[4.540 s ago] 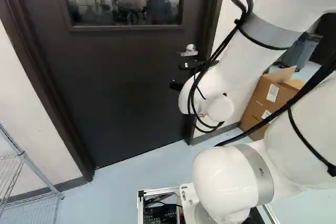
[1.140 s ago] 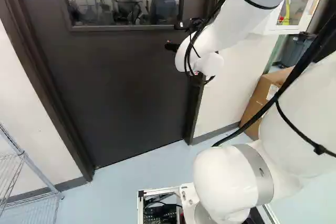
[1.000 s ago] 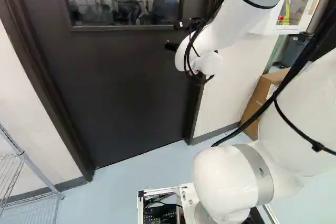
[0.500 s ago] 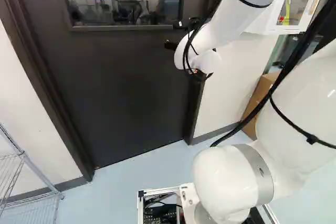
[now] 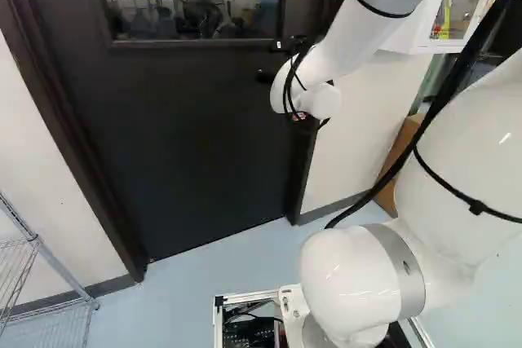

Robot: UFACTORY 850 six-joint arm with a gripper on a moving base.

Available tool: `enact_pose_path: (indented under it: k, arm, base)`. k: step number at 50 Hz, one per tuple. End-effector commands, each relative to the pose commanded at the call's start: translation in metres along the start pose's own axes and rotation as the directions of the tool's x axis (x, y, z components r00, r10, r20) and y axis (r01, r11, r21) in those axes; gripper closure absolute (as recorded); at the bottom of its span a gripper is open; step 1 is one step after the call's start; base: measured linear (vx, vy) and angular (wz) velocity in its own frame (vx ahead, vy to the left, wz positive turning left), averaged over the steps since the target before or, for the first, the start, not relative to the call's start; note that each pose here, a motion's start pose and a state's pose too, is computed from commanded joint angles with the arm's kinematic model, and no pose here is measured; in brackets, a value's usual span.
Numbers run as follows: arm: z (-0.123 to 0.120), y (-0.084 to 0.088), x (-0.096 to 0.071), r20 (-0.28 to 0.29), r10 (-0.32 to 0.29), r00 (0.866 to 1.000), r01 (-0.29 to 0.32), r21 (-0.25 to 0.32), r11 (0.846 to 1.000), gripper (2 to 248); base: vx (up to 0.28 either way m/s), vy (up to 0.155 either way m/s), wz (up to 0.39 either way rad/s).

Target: Open the door and move inside

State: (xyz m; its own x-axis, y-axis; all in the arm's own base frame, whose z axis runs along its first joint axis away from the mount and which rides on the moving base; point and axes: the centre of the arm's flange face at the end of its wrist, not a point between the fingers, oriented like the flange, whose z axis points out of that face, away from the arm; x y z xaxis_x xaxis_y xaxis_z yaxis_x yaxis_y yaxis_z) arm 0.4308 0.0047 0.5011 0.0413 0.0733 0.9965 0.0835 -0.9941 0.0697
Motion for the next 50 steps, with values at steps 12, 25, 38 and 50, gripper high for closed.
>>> enact_pose_path:
  k: [12,25,38,50]
  arm:
    - [0.005,0.000,-0.012,0.029,0.002,1.000,-0.003,0.002,1.000,3]
    - [0.012,-0.001,-0.025,0.059,0.005,0.998,-0.005,0.004,1.000,3]
    - [0.016,-0.001,-0.038,0.089,0.008,0.996,-0.008,0.006,1.000,3]
    - [0.017,-0.002,-0.051,0.116,0.010,0.993,-0.011,0.008,1.000,3]
  base:
    - [0.000,0.000,0.000]
    - [0.000,0.000,0.000]
    - [0.000,0.000,0.000]
    - [0.000,0.000,0.000]
